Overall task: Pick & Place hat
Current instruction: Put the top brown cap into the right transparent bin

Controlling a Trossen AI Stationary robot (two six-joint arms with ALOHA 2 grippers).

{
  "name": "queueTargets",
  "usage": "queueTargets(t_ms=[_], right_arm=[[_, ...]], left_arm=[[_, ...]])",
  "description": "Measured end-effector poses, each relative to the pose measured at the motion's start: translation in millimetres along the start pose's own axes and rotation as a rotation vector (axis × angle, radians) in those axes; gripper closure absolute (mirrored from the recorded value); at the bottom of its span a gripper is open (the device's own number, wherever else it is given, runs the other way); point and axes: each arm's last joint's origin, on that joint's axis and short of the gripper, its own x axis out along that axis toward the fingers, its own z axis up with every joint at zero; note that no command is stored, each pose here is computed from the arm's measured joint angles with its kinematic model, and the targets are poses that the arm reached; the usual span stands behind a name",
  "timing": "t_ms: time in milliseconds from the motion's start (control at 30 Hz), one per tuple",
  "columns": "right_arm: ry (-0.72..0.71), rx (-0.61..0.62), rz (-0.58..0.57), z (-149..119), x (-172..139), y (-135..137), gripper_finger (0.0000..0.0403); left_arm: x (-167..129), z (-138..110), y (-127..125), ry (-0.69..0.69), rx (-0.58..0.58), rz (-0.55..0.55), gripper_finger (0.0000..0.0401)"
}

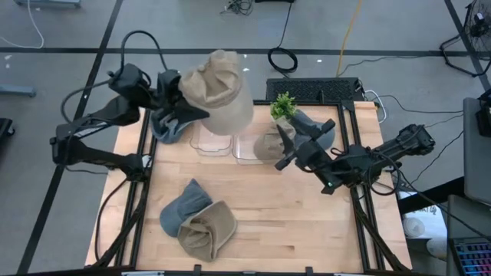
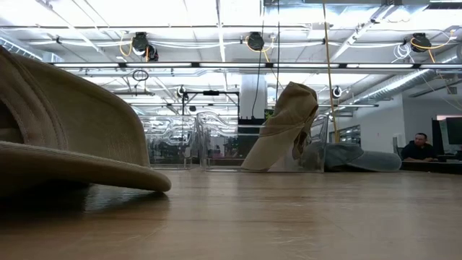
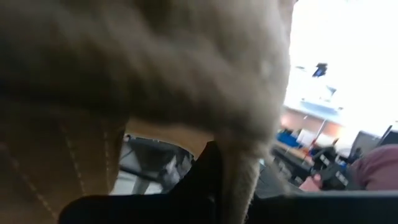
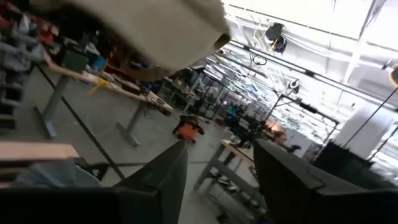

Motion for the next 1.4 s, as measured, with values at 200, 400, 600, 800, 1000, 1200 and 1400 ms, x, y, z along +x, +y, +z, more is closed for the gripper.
queueTargets(t_ms=[200,400,600,800,1000,1200,1400], right_arm=[[-0.004,0.101,0.019,4,2,-1,0.0215],[-0.080,0.205,0.139,1,11,6,0.0211],[-0.127,0.451,0.277,-6,27,9,0.0212],[-0.095,0.616,0.348,-16,44,8,0.0207],[-0.059,0.746,0.486,-29,64,6,0.0208],[0.015,0.746,0.563,-46,83,2,0.0201],[0.050,0.683,0.591,-59,96,-4,0.0188]], left_arm=[[-17,-6,-15,0.083,0.007,0.051,0.0393],[-29,-9,-25,0.122,0.053,0.089,0.0393],[-40,-16,-32,0.190,0.099,0.120,0.0393],[-50,-26,-34,0.278,0.125,0.207,0.0393],[-59,-34,-39,0.357,0.209,0.266,0.0393],[-66,-47,-42,0.483,0.267,0.363,0.0393],[-70,-58,-42,0.611,0.338,0.450,0.0393]])
